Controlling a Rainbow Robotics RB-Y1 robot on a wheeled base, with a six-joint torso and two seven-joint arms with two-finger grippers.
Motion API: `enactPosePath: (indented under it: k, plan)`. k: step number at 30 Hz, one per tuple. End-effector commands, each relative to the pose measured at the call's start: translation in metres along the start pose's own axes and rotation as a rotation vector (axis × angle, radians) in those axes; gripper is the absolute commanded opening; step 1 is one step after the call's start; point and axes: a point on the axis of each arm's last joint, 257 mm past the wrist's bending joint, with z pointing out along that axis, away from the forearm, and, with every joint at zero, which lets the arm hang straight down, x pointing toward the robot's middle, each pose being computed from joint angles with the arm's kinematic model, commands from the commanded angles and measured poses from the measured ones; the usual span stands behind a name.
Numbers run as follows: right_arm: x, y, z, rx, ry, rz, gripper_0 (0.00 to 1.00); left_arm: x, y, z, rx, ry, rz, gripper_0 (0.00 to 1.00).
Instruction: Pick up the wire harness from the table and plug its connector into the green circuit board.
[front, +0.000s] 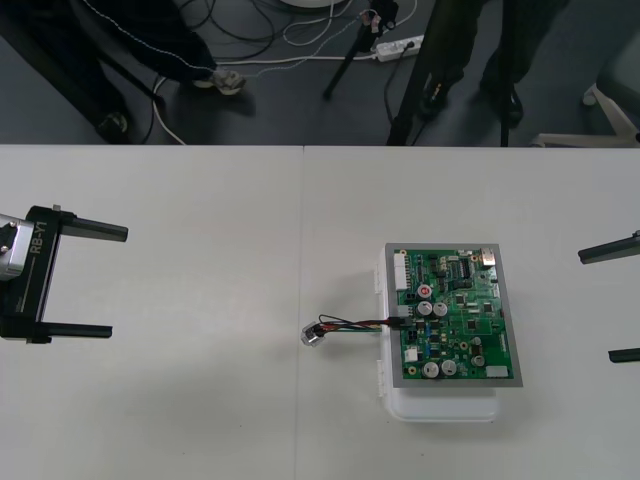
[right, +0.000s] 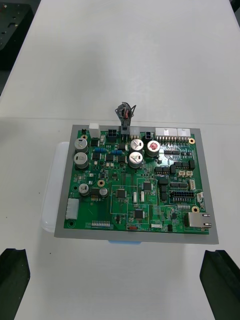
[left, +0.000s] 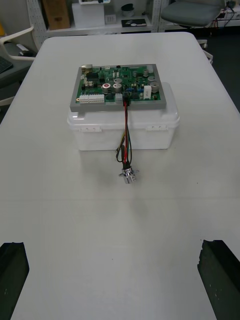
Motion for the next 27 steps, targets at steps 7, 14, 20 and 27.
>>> enactPosePath:
  k: [7,14,20,27]
  plan:
    - [-0.0052,0.0008,-0.0037,0.019,-0.017,-0.028,1.0,-0.0132,-0.0003,-0.0083,0.048,0.031,0.018,1.0]
    - [-0.0052,0.0008,-0.0037,0.019,-0.017,-0.028,1.0,-0.0132,-0.0003,-0.0083,0.048,0.031,0.018,1.0]
    - [-0.0052,0.0008,-0.0037,0.019,-0.017,-0.028,1.0,-0.0132,-0.0003,-0.0083,0.048,0.031,0.018,1.0]
    - [-0.0052,0.0008,-0.0037,0.019,-0.017,-0.028,1.0,-0.0132,-0.0003,-0.0083,0.048,0.031,0.018,1.0]
